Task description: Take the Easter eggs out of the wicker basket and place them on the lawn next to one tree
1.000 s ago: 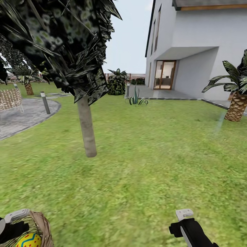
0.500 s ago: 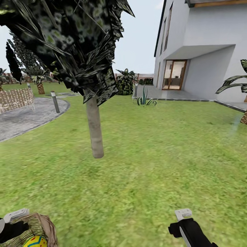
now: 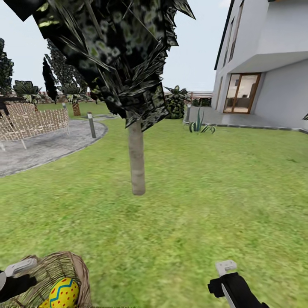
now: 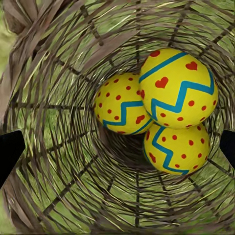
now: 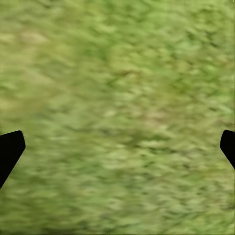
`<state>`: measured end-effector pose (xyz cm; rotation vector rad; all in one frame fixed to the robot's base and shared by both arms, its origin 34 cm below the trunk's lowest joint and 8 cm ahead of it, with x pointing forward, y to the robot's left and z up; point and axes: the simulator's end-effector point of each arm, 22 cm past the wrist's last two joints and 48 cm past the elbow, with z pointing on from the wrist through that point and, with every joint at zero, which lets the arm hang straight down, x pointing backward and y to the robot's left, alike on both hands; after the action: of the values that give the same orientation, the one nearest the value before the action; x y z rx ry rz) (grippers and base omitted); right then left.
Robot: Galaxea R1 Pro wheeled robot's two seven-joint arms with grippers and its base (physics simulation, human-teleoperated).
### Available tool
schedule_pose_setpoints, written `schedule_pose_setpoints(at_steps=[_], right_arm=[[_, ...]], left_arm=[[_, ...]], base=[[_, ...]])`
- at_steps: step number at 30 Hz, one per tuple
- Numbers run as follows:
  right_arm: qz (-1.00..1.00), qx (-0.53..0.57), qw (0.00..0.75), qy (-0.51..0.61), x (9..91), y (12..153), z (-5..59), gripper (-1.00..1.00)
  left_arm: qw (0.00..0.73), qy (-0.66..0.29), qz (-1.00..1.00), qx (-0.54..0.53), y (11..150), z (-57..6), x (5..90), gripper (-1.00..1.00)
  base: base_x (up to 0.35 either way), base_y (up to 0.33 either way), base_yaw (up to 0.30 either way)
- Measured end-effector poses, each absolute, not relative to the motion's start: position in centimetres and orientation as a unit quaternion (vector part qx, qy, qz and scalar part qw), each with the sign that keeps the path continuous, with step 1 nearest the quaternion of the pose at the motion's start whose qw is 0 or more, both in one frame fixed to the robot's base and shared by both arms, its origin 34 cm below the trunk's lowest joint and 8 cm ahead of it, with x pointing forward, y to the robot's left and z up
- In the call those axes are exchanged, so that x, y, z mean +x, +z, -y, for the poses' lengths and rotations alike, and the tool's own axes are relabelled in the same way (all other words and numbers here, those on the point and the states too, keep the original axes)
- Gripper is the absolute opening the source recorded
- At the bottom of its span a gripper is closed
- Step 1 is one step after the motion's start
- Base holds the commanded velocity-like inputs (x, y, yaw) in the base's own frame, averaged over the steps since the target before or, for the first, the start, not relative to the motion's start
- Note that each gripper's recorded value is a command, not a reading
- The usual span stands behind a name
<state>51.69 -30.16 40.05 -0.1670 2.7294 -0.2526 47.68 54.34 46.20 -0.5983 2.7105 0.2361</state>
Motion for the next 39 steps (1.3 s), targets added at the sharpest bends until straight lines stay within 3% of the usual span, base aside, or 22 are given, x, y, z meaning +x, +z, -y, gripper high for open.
schedule_pose_setpoints(at_steps=[9, 24, 39], right_arm=[[-0.975, -0.060, 0.196, -0.090, 51.68, 40.06, 30.11, 1.00], [-0.975, -0.061, 0.196, -0.090, 51.69, 40.06, 29.92, 1.00], [-0.975, -0.061, 0.196, -0.087, 51.65, 40.00, 29.57, 1.00]], left_arm=[[0.176, 0.081, -0.958, -0.212, 46.13, -54.16, 47.67, 1.00], [0.180, 0.079, -0.958, -0.211, 46.33, -53.96, 47.93, 1.00], [0.186, 0.076, -0.954, -0.224, 46.86, -54.57, 47.99, 1.00]], base=[[0.028, -0.182, 0.070], [0.117, -0.318, 0.283], [0.261, -0.217, 0.290]])
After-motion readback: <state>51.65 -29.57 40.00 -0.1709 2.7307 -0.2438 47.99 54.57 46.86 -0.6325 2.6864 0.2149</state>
